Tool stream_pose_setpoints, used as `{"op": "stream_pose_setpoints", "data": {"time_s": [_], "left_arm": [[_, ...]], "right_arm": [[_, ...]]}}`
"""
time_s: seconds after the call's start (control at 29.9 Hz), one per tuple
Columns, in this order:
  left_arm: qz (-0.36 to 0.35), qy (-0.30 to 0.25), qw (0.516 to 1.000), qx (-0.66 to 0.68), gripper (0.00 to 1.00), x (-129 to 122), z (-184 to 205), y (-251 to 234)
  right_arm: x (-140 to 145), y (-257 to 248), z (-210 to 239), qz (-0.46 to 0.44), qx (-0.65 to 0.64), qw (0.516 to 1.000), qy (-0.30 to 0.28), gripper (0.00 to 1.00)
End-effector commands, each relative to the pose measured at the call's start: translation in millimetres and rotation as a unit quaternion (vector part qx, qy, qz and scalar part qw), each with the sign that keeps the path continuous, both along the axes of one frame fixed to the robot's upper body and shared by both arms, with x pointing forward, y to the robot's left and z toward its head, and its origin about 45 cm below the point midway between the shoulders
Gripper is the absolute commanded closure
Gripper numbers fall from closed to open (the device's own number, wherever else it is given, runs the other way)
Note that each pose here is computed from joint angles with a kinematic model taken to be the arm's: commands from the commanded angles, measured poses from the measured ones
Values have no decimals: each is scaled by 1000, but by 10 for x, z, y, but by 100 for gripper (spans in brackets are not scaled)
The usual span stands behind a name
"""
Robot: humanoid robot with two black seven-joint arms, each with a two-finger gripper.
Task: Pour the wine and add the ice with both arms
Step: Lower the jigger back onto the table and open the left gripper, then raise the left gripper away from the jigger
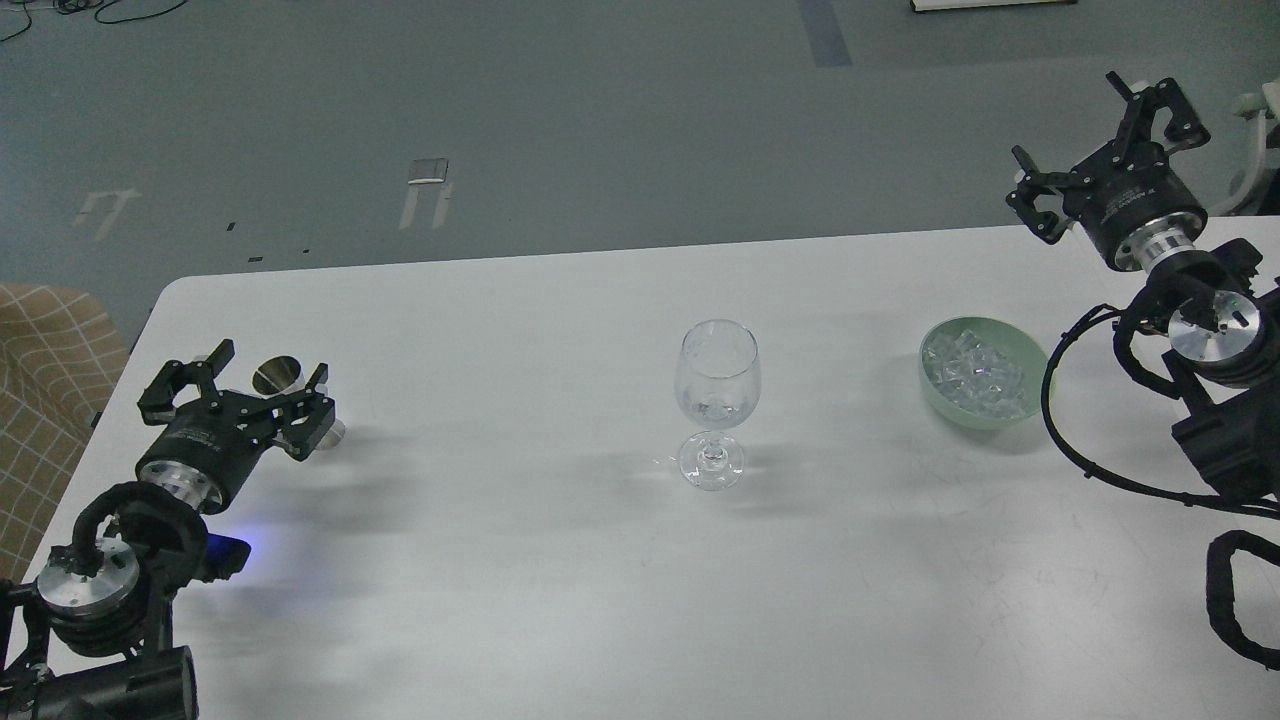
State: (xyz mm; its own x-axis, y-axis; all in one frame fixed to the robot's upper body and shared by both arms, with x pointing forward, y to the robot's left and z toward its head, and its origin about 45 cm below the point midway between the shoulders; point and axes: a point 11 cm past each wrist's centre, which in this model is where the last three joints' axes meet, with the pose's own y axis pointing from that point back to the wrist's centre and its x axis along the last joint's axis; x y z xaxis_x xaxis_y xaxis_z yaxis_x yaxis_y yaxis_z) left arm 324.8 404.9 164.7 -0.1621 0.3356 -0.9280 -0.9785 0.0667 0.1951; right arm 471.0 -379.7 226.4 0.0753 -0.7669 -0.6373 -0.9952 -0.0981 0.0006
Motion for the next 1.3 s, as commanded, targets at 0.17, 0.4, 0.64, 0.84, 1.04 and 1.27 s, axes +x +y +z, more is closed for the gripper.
{"op": "stream_pose_setpoints", "data": {"time_s": [0.17,0.4,0.64,0.84,1.04,1.27], "left_arm": [[-21,-61,997,51,2,224,507,88],[-123,-104,975,150,2,387,831,-112],[-110,-116,974,158,2,620,1179,-83],[-89,-116,980,136,2,883,1346,-22],[-87,-111,980,139,2,926,1335,-1],[-58,-146,967,199,2,944,1336,-16]], "right_arm": [[37,117,157,17,0,1000,-23,0],[49,142,192,19,1,999,-28,0],[54,147,209,20,2,999,-30,0],[47,145,193,20,2,999,-28,0],[50,146,209,22,1,999,-31,0],[46,150,201,23,1,999,-30,0]]}}
